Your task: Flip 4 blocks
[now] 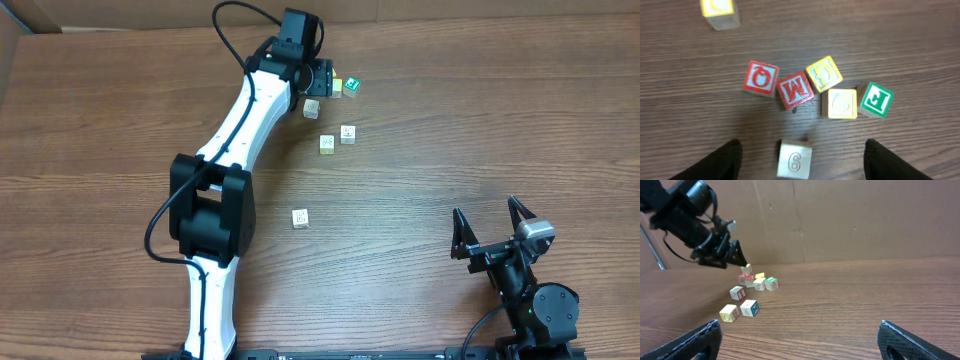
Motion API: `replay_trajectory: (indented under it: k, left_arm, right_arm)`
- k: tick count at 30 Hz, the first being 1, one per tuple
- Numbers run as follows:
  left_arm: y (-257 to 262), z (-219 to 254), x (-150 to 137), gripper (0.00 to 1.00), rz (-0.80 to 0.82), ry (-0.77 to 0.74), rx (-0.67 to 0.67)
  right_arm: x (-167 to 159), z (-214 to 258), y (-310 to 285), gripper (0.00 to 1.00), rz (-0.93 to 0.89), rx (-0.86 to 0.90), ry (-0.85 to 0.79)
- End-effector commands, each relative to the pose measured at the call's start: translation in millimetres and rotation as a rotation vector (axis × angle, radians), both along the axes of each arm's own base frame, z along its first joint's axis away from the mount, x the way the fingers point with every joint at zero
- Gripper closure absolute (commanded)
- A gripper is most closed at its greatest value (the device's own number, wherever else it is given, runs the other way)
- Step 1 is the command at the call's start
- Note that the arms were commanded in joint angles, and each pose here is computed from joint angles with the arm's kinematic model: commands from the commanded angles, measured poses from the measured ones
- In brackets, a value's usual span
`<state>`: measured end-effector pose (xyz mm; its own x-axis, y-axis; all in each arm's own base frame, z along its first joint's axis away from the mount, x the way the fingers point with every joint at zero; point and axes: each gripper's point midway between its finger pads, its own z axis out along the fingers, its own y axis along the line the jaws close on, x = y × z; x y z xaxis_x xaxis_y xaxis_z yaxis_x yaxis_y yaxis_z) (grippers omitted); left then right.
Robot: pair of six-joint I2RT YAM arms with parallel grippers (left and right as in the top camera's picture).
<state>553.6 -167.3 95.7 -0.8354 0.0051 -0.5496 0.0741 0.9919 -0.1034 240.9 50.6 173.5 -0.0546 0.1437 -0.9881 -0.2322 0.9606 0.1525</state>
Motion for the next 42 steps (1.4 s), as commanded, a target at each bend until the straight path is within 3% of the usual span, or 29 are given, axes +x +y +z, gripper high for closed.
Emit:
replay_trajectory:
  k: [1,6,14,21,27,33,42]
  left_arm:
    - [-6,-51,-2,0.33,-0.052,0.074,0.039]
    - [-3,-80,-10,0.37,-0.053,0.14,0.06]
    - [-3,-80,-10,0.57,-0.073,0.139,0.075]
    - [-6,-52,-2,0.77,-0.074,0.12,0.066]
    - [-7,-18,0,0.8,-0.075,0.115,0.065]
    - [1,26,-22,0.91,-0.066,0.181,0.082]
    - [18,114,-82,0.9,0.002,0.22,0.052]
  right_arm:
    - [1,-3,-1,0.0,-0.006,-0.004,0.001]
    - [1,-3,-1,0.0,-0.006,-0.004,0.001]
    - [1,-3,-1,0.0,-0.006,-0.004,0.001]
    - [1,-3,-1,0.0,-0.006,-0.004,0.001]
    - [1,-3,-1,0.0,-0.006,-0.004,0.001]
    - [1,-3,-1,0.0,-0.006,-0.004,0.001]
    - [1,-3,-1,0.0,-0.006,-0.004,0.001]
